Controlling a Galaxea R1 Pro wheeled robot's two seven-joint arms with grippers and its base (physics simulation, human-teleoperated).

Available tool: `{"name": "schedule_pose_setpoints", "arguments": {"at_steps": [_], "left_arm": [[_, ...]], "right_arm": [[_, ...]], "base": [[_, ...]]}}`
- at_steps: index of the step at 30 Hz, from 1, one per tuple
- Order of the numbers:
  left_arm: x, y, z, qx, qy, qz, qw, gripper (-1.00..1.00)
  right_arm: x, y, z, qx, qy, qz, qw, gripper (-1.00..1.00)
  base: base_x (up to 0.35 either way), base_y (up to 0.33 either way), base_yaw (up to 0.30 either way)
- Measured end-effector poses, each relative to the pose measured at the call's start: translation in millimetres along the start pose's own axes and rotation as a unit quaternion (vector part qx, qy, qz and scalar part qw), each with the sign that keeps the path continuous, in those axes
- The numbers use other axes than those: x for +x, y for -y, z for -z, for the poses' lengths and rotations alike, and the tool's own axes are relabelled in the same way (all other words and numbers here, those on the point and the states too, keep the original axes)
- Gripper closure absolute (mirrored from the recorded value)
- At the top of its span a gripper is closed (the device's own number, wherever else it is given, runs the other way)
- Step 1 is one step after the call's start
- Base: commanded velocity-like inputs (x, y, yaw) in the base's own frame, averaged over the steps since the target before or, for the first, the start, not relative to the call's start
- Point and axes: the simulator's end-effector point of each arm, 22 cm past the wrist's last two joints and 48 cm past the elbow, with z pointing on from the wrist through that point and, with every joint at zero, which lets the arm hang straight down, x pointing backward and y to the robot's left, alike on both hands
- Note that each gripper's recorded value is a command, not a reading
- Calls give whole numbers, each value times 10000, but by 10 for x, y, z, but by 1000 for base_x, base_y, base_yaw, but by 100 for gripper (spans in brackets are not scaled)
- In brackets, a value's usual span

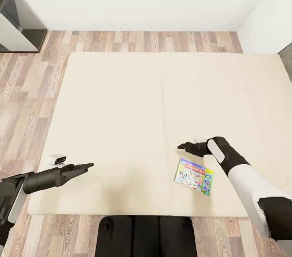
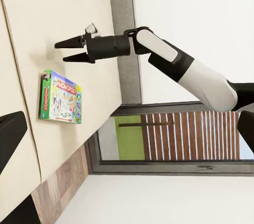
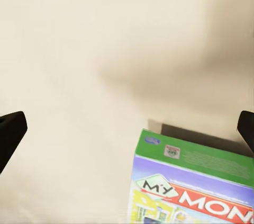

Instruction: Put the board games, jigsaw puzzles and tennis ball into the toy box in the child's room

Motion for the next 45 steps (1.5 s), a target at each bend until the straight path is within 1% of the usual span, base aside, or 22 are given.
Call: {"name": "schedule_pose_setpoints", "arguments": {"at_steps": [3,6,14,27,35,45], "left_arm": [[-6,8,1,2,3,-9,10000,-100],[-7,12,0,4,3,-13,10000,-100],[-11,20,0,5,1,-23,10000,-100],[-54,89,7,24,24,-103,9999,-100],[-80,133,11,35,35,-153,9999,-100],[-86,143,12,39,39,-165,9998,-100]], "right_arm": [[54,-17,14,-9,-141,-16,9999,-100],[53,-66,36,-43,-186,8,9998,-100],[36,-141,60,-92,-193,51,9998,-100],[-17,-202,144,-128,-133,78,9998,-100],[12,-223,192,-137,-211,65,9997,-100],[46,-216,193,-134,-251,56,9996,-100]], "base": [[0,0,0],[0,0,0],[0,0,-28],[0,0,-124],[0,0,-126],[0,0,-18]]}}
